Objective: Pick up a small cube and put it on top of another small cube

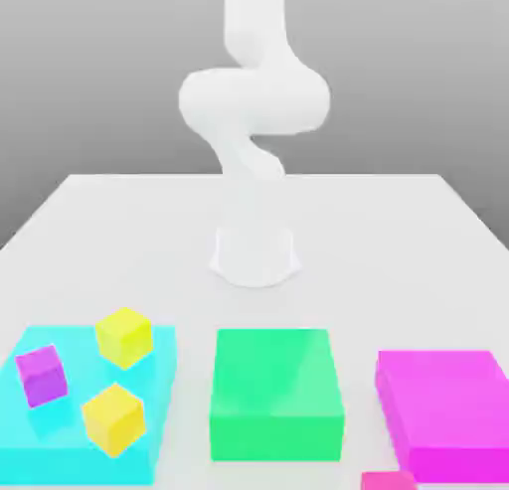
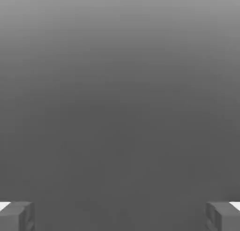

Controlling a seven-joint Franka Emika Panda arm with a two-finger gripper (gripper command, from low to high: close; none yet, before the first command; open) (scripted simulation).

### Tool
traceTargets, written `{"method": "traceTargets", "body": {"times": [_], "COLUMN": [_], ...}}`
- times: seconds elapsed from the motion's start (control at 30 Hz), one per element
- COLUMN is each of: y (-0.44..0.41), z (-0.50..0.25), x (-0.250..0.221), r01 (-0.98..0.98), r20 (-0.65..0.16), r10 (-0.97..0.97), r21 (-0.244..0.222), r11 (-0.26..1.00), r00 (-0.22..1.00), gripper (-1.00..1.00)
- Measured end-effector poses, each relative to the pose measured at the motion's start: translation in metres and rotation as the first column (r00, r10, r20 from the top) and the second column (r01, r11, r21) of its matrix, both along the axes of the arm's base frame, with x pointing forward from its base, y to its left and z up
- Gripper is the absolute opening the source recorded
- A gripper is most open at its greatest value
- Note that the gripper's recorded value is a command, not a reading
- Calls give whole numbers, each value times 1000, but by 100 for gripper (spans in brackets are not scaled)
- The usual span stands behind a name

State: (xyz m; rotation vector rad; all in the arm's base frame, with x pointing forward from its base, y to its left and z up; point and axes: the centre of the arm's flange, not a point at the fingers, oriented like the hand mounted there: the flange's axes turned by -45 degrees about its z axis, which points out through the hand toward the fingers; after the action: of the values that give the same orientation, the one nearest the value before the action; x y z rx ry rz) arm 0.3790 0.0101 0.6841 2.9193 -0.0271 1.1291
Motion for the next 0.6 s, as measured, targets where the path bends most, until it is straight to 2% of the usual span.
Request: {"method": "traceTargets", "body": {"times": [0.3, 0.6], "y": [37, 75], "z": [-120, -264], "x": [100, 157], "r01": [11, -7], "r20": [-219, -420], "r10": [-19, -13], "r21": [-38, -45], "r11": [999, 999], "r00": [976, 907], "gripper": [0, 0]}}
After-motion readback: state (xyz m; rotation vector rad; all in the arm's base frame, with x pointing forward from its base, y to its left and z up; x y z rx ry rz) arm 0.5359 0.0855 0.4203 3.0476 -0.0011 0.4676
